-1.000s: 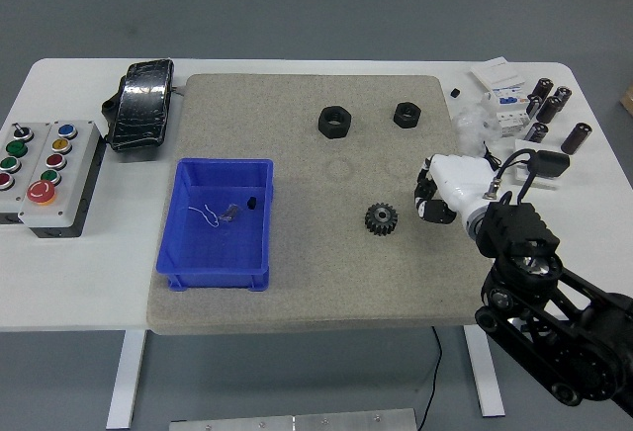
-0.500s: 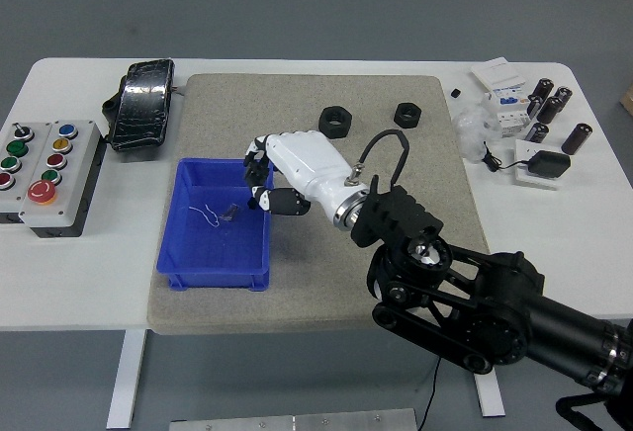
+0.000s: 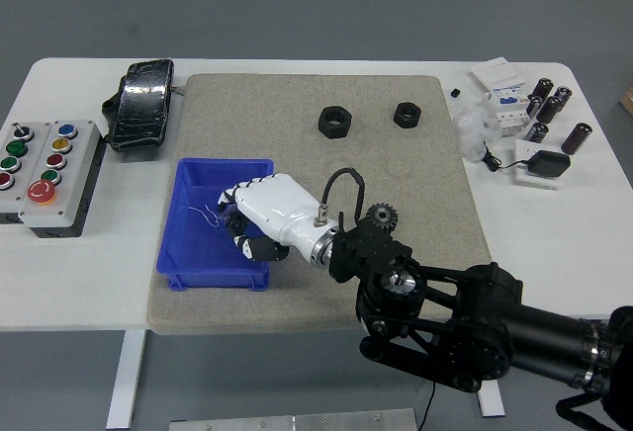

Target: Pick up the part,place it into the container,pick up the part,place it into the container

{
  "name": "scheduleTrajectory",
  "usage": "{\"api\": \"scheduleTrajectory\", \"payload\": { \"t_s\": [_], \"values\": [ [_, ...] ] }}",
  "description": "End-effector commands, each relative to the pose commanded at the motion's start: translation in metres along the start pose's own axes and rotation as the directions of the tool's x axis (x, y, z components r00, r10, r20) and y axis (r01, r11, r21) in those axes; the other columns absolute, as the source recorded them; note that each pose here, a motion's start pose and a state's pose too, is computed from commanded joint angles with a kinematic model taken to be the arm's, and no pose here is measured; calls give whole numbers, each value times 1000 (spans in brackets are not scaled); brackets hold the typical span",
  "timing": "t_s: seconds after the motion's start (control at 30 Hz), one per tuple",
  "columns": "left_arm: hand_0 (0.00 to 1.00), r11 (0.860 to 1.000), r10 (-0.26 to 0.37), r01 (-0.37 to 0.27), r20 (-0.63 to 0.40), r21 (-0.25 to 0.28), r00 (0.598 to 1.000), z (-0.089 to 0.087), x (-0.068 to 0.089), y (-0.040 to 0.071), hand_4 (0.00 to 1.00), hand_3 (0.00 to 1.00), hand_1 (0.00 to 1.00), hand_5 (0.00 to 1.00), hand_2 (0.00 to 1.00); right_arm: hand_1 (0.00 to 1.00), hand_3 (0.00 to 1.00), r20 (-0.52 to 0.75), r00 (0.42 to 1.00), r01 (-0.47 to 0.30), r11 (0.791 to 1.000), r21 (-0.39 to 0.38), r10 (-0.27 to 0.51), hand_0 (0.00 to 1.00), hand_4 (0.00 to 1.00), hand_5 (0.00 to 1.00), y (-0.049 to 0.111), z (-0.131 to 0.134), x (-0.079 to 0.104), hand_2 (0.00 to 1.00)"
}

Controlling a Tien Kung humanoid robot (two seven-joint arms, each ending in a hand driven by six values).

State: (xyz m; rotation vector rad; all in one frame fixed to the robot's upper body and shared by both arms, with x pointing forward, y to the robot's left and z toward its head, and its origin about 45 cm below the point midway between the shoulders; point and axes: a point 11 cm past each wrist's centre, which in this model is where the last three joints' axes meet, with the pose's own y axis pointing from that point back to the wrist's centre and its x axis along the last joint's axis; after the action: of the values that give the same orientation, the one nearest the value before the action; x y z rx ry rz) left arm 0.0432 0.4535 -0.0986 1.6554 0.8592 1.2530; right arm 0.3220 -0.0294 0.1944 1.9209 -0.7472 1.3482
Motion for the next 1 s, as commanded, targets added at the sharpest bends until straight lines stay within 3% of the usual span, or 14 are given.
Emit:
{"api": "scheduleTrajectory", "payload": {
  "t_s": [0.27, 0.43, 0.53, 0.57, 0.73, 0.77, 0.93, 1.0],
  "values": [
    [646, 1000, -3, 3, 3, 4, 1000, -1, -1, 0, 668, 616, 544, 332, 549, 748, 748, 50, 999, -16, 1000, -13, 17, 651, 610, 184, 2, 3, 3, 768],
    [646, 1000, -5, 5, 2, 2, 1000, -1, -2, 0, 667, 616, 544, 332, 549, 724, 741, 56, 994, -82, 988, -129, 90, 623, 621, 185, 11, 36, 20, 763],
    [646, 1000, -6, 6, 1, 5, 1000, -2, -3, 0, 667, 616, 544, 332, 549, 724, 741, 21, 997, -68, 965, -253, 75, 623, 621, 185, 23, 72, 24, 763],
    [646, 1000, -6, 6, 1, 7, 1000, -3, -3, 0, 667, 616, 544, 332, 549, 763, 865, 20, 998, -50, 953, -298, 58, 633, 828, 365, 29, 84, 25, 841],
    [646, 1000, -2, 2, 11, 12, 1000, -6, -1, -1, 667, 616, 544, 332, 549, 763, 865, 19, 999, 54, 880, -473, -51, 633, 828, 365, 58, 126, 20, 841],
    [645, 1000, -2, 1, 12, 13, 1000, -6, -1, -1, 663, 615, 545, 329, 549, 792, 926, 21, 997, 72, 876, -477, -71, 618, 928, 484, 60, 128, 18, 890],
    [645, 1000, -3, 3, 14, 8, 1000, -4, -2, -1, 663, 615, 545, 329, 549, 792, 926, 51, 986, 164, 859, -485, -159, 618, 928, 484, 66, 131, 6, 890],
    [645, 1000, -3, 3, 14, 5, 1000, -3, -2, 0, 655, 614, 544, 325, 549, 789, 932, 68, 982, 188, 854, -486, -177, 591, 952, 534, 66, 132, 1, 892]
  ]
}}
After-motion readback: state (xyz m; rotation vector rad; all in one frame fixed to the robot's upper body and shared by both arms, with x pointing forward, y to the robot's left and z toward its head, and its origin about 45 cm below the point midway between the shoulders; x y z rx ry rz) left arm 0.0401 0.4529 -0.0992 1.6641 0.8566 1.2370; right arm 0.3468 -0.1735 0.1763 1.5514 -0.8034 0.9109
